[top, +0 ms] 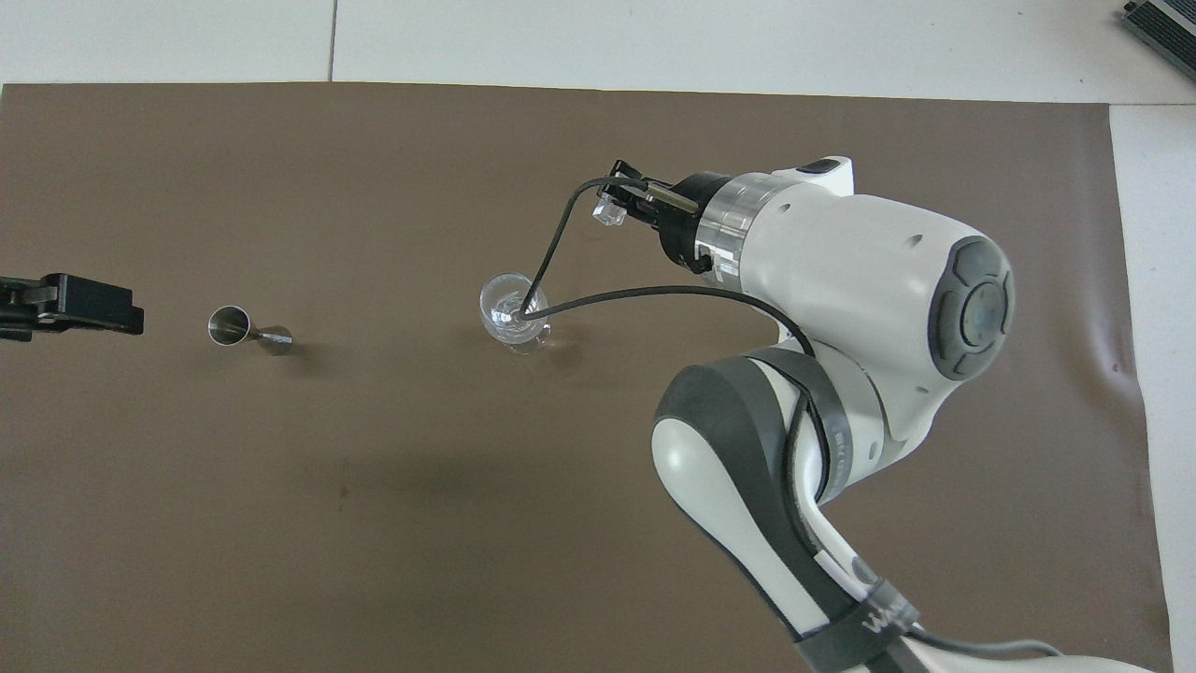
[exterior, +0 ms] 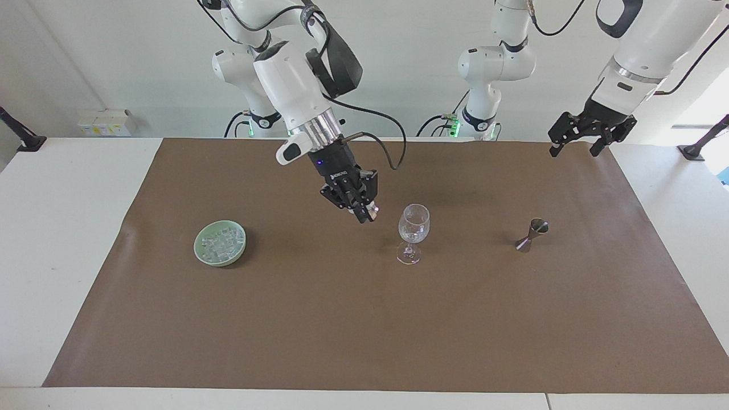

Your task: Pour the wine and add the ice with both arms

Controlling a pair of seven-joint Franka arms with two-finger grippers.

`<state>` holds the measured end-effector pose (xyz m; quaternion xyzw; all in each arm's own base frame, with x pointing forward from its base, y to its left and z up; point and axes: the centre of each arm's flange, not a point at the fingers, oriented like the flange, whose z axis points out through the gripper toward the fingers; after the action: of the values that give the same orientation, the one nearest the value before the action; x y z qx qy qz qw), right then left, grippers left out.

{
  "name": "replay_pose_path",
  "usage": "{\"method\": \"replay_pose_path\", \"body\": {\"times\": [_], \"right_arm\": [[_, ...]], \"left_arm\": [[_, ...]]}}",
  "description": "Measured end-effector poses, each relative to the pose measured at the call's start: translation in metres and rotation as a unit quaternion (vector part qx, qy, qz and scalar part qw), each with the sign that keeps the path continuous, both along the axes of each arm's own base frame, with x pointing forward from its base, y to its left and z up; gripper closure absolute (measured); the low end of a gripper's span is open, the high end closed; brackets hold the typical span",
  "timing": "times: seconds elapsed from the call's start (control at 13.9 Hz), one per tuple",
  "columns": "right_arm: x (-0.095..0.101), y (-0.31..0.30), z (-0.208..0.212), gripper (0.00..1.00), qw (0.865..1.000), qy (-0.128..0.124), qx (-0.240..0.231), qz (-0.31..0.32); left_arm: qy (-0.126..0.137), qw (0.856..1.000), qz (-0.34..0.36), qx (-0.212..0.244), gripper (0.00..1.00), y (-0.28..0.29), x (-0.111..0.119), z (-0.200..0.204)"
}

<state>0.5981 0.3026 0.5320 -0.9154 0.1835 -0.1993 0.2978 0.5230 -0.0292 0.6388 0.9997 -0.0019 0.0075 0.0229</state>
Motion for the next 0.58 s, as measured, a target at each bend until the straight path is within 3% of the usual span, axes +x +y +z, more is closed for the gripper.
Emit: {"method": "replay_pose_path", "body": {"times": [0.58], "right_arm": [[-0.008,0.078,-0.045,0.78,0.999,0.024,0.002,0.035]], "left_arm": [[0.003,1.0,-0.001,0.001,0.0,0.001,-0.013,0.009]]}}
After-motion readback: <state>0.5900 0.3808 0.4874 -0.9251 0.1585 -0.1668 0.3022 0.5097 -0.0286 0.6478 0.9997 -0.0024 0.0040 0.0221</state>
